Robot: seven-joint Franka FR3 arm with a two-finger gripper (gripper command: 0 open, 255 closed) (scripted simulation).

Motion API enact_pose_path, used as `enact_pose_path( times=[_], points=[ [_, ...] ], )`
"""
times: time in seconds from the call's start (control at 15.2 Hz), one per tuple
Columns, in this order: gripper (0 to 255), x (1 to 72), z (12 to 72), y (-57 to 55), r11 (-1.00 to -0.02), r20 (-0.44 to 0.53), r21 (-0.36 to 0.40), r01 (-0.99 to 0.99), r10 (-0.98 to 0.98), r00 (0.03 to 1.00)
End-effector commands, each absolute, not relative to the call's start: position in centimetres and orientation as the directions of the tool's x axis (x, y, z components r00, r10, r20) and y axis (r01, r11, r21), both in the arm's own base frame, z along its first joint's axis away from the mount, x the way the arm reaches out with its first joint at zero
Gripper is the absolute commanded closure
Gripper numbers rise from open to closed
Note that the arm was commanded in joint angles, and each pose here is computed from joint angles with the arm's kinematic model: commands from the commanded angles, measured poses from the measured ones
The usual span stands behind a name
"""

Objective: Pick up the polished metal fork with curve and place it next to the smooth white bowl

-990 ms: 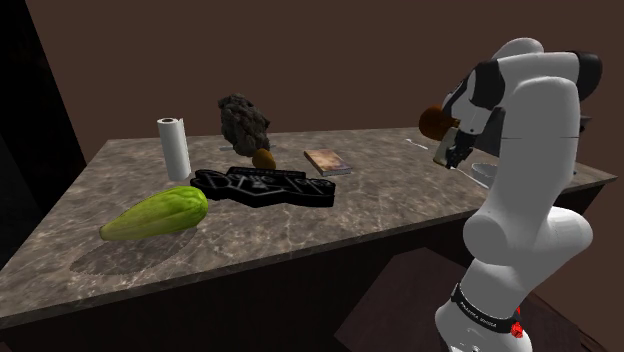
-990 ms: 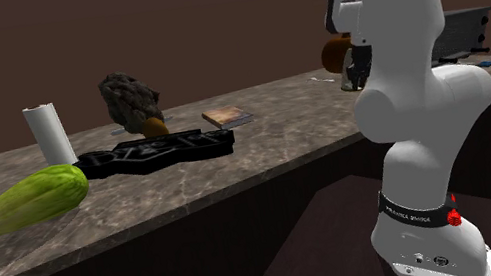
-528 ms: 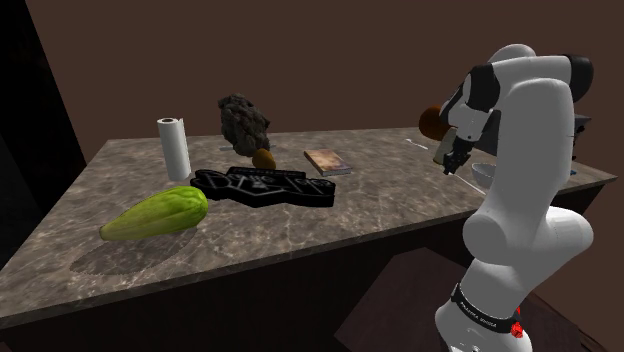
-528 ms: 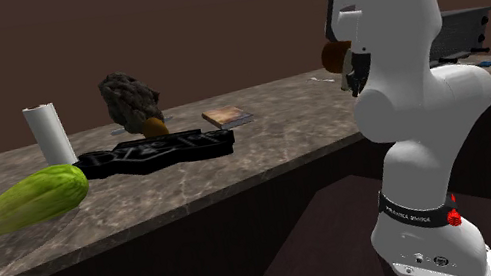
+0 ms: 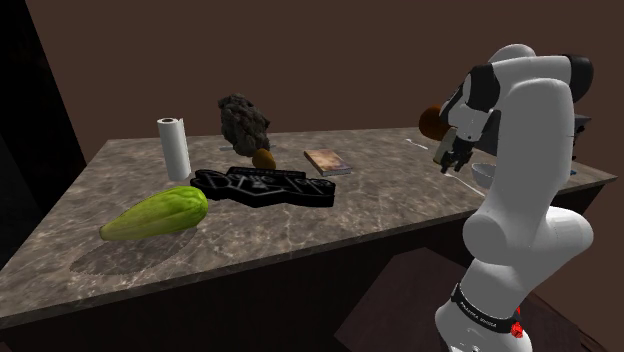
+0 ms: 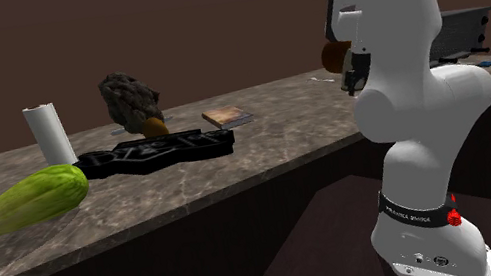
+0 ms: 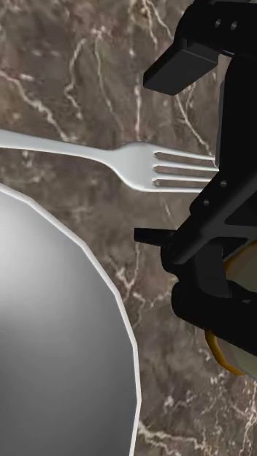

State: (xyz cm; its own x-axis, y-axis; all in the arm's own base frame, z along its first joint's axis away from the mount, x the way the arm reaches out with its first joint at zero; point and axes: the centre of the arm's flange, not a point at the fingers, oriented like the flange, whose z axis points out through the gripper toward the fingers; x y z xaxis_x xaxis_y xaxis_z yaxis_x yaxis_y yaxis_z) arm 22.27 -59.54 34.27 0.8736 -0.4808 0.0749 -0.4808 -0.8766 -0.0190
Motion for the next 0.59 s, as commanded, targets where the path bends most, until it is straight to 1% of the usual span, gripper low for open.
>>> enact_pose_path(
  times=[0.0, 0.13, 0.4, 0.53],
  points=[
    [0, 22.3, 34.3, -59.5, -0.877, 0.075, -0.019, -0.481, -0.481, 0.874],
    [0, 22.3, 34.3, -59.5, -0.877, 0.075, -0.019, -0.481, -0.481, 0.874],
    [0, 21.9, 39.3, -59.4, -0.877, 0.075, -0.019, -0.481, -0.481, 0.874],
    [0, 21.9, 39.3, -59.4, -0.877, 0.075, -0.019, -0.481, -0.481, 0.874]
  ],
)
